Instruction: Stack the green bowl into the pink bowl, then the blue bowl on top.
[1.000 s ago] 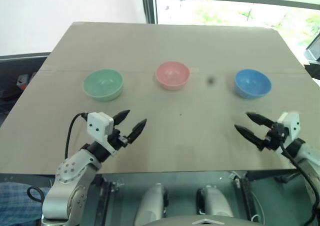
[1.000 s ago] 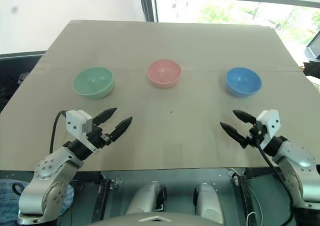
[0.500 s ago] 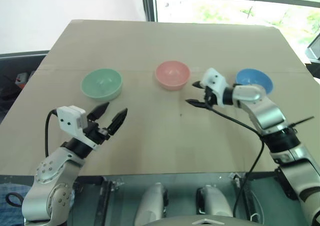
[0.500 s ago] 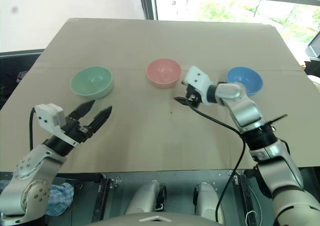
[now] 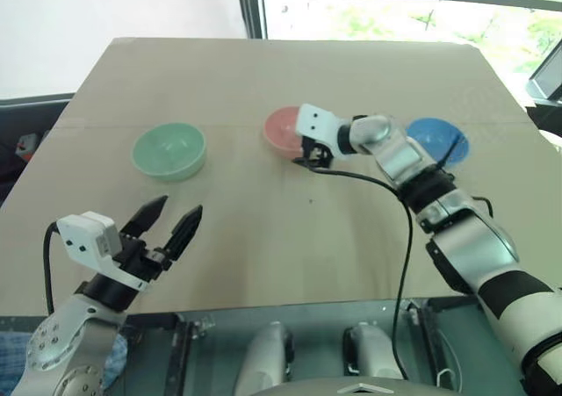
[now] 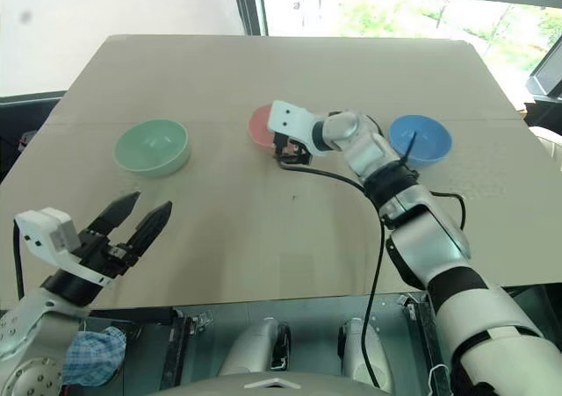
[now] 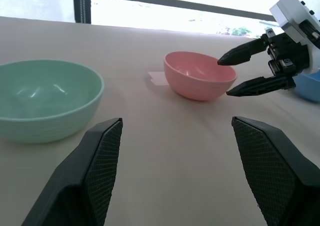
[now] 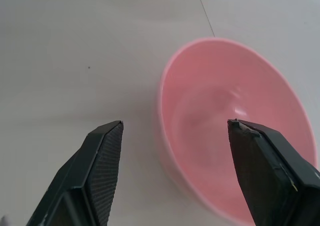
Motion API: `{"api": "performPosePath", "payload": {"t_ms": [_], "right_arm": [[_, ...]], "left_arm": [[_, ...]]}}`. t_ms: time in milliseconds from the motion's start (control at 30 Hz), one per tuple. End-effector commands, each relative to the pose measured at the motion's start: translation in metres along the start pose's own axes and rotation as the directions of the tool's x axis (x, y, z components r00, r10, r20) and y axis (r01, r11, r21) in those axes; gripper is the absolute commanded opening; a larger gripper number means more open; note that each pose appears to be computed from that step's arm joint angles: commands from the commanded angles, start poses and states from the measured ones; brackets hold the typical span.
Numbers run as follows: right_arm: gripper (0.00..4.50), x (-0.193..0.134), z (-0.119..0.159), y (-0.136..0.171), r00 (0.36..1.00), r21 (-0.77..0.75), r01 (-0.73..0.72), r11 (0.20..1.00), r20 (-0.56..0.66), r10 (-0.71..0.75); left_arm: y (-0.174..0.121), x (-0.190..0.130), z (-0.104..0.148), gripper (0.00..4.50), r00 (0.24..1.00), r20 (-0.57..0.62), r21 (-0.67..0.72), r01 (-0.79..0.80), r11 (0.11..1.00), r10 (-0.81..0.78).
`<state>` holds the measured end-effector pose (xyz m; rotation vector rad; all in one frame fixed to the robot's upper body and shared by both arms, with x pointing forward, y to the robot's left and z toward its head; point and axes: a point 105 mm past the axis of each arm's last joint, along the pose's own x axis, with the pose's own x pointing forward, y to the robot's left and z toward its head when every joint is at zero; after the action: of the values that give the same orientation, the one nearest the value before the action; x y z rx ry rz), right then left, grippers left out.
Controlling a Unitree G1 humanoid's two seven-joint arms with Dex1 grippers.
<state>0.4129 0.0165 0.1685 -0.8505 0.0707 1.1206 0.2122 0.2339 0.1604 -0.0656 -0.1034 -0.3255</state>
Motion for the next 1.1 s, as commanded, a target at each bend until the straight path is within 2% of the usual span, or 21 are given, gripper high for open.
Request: {"api": "performPosePath", "payload": {"t_ms": [33, 233, 333, 533, 567, 867, 967, 1100], "right_arm": [[3.49, 0.011, 0.003, -0.001, 0.999, -0.087, 0.0, 0.996, -0.037, -0.003], [3.49, 0.026, 0.005, 0.006, 0.998, -0.122, -0.005, 0.993, -0.07, -0.003], [2.77, 0.029, 0.015, 0.002, 0.998, -0.144, 0.018, 0.989, -0.052, -0.025], [0.62, 0.026, 0.017, -0.002, 0.999, -0.146, 0.029, 0.989, -0.04, -0.035], [0.15, 0.025, 0.015, -0.002, 0.999, -0.146, 0.028, 0.989, -0.041, -0.035], [0.07, 0.016, 0.007, -0.006, 0.999, -0.107, 0.024, 0.994, -0.027, -0.027], [0.07, 0.005, 0.011, 0.004, 0.995, 0.076, -0.09, 0.993, 0.055, 0.086], [0.07, -0.031, 0.012, 0.025, 0.982, 0.063, -0.168, 0.984, 0.1, 0.161]], "left_arm": [[-0.003, -0.004, 0.016, 3.7, 0.998, 0.063, 0.036, -0.017, 0.999, 0.014], [-0.003, -0.008, 0.013, 3.7, 0.998, 0.054, 0.031, -0.028, 0.999, 0.026], [-0.002, -0.006, 0.012, 3.7, 0.998, 0.055, 0.031, -0.023, 0.999, 0.021], [-0.003, 0.0, 0.012, 3.7, 0.998, 0.061, 0.023, -0.006, 1.0, 0.004], [-0.003, 0.0, 0.012, 3.7, 0.998, 0.061, 0.02, -0.003, 1.0, 0.001], [-0.005, 0.005, 0.007, 3.7, 0.998, 0.048, 0.021, 0.029, 0.999, -0.03], [-0.008, 0.007, 0.004, 3.7, 0.998, 0.042, 0.013, 0.049, 0.999, -0.05], [-0.008, 0.018, 0.0, 3.7, 0.993, 0.035, 0.011, 0.111, 0.994, -0.112]]}}
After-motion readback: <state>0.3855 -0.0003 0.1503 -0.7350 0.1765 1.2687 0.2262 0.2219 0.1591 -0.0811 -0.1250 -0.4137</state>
